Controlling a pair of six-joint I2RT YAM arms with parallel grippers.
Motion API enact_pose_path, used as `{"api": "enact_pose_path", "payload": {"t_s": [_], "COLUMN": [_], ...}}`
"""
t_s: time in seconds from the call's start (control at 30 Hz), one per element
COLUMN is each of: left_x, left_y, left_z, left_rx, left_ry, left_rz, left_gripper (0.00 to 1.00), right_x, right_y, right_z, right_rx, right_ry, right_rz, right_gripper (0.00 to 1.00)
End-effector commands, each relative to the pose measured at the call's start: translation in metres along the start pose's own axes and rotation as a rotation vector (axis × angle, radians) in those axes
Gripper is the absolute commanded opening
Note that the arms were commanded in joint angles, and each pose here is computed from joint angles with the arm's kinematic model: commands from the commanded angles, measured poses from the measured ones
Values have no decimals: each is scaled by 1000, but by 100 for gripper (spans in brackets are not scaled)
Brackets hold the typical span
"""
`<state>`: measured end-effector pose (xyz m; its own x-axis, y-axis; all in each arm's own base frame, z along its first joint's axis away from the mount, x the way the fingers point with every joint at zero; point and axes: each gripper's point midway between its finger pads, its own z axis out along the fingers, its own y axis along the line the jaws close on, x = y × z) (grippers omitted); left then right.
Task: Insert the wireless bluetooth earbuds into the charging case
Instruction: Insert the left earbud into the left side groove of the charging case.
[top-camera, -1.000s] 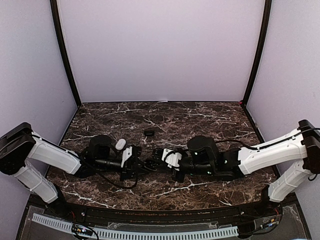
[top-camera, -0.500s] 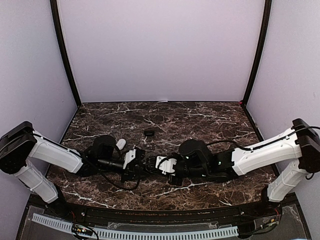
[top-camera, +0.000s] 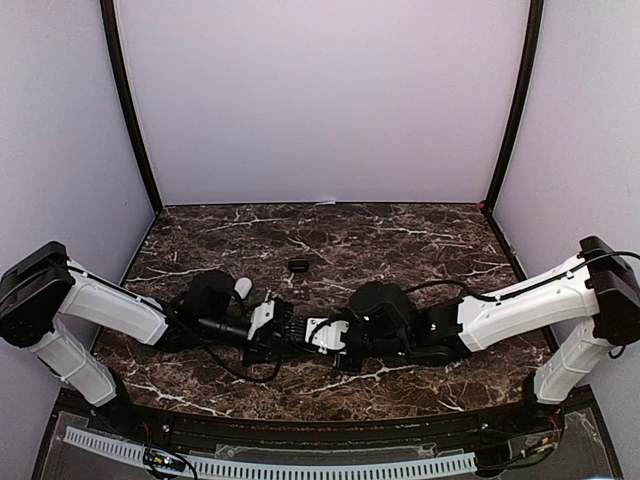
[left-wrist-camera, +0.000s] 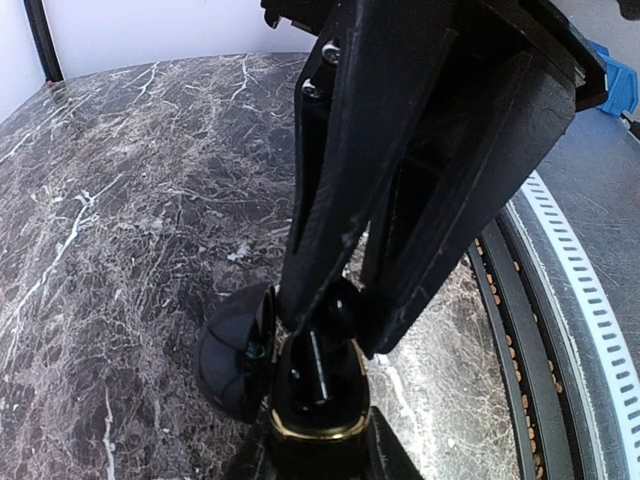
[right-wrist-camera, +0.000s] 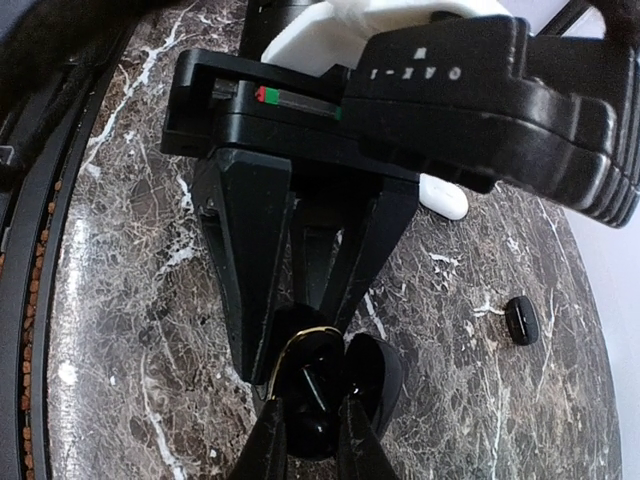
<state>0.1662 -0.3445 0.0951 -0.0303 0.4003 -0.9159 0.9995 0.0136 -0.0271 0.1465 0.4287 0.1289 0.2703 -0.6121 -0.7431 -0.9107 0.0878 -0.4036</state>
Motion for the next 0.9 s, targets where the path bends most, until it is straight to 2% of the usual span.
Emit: {"api": "enact_pose_path", "payload": {"t_s": [0.0,0.87], "left_x": [-15,-9], "left_y": [-6,-14], "left_z": [3,5], "left_rx": [55,106], "left_ry": [-36,-34], "left_rz": [21,-10], "left_gripper": [9,10], "right_x": [-18,-22], "right_y": [-1,-18], "right_z": [2,-4], "right_rx": [18,141], "right_ry": [-35,-55], "right_rz": [-31,-54], "right_gripper": [0,0]}}
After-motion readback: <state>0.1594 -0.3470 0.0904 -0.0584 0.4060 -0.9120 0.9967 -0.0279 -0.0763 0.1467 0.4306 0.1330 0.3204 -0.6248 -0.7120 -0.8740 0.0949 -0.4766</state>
